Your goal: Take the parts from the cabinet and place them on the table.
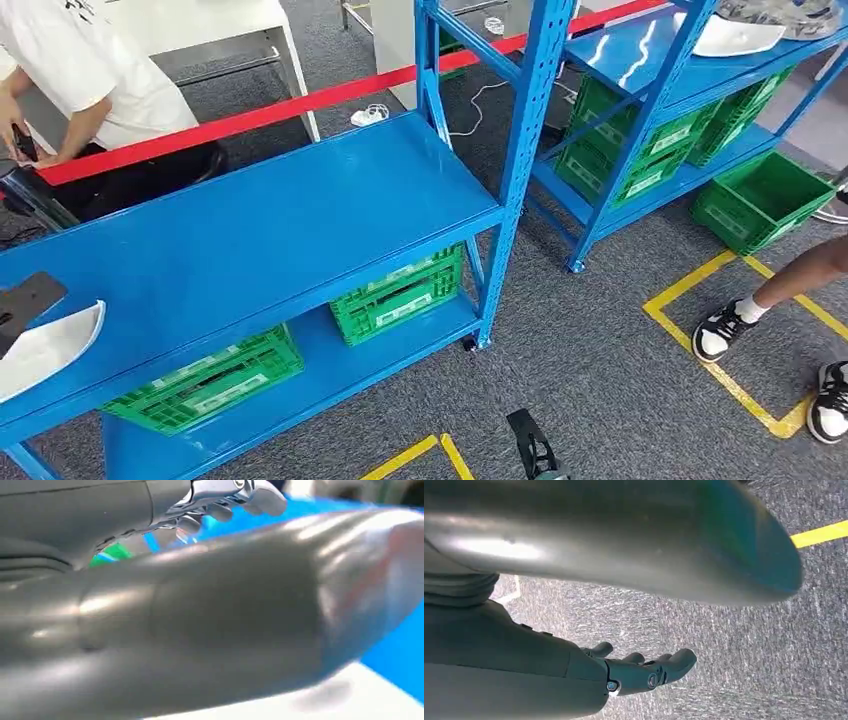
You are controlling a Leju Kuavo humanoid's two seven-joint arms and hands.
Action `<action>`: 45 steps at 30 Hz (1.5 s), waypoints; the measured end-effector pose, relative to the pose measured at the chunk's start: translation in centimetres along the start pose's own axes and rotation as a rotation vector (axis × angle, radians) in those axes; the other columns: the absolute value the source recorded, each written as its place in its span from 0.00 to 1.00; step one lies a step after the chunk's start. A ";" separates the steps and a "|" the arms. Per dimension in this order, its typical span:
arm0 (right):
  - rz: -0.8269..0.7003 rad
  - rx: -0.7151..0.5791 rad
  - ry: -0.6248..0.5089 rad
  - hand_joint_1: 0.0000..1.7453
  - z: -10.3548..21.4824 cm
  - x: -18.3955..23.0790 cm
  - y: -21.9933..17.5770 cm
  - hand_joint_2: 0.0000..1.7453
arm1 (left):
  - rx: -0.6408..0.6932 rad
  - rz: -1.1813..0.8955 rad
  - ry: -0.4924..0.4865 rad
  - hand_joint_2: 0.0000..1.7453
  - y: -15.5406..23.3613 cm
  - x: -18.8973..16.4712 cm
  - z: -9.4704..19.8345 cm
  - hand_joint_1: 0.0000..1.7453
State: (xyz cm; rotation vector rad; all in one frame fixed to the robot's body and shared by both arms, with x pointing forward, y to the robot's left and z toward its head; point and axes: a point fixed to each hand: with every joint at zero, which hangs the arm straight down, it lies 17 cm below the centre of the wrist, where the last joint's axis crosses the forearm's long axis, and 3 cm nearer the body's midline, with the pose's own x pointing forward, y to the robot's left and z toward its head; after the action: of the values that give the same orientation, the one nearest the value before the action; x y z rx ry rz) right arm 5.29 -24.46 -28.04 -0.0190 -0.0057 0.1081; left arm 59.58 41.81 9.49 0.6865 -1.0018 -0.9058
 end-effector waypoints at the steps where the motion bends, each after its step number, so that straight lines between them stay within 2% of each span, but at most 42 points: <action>1: -0.004 0.000 0.002 0.00 0.0 -0.1 0.0 0.00 | -0.011 0.014 -0.021 0.00 -0.4 0.1 0.1 0.00; 14: -0.015 0.001 0.008 0.00 0.0 -0.5 0.0 0.00 | -0.027 0.040 -0.023 0.00 -1.7 -1.0 0.4 0.00; 15: -0.015 0.001 0.008 0.00 0.0 -0.5 0.0 0.00 | -0.027 0.040 -0.023 1.00 -1.6 -1.0 0.4 0.00; 28: -0.020 0.007 -0.006 0.00 0.0 -0.4 0.1 0.00 | -0.090 0.133 -0.193 1.00 -2.1 1.3 1.2 0.00; 42: -0.030 0.008 0.001 0.00 -0.1 -0.7 0.1 0.00 | -0.138 0.138 -0.232 1.00 -4.2 0.4 2.0 0.00; 45: -0.026 0.007 0.000 0.00 -0.1 -0.7 0.1 0.00 | -0.216 0.135 -0.257 1.00 -5.6 0.8 2.6 0.00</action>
State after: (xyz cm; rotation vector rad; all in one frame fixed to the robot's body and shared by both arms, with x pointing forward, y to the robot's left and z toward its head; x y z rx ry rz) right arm 4.60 -24.45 -28.12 -0.0122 -0.0051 0.0823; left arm 55.60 38.33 6.24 0.3210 -1.1429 -0.9822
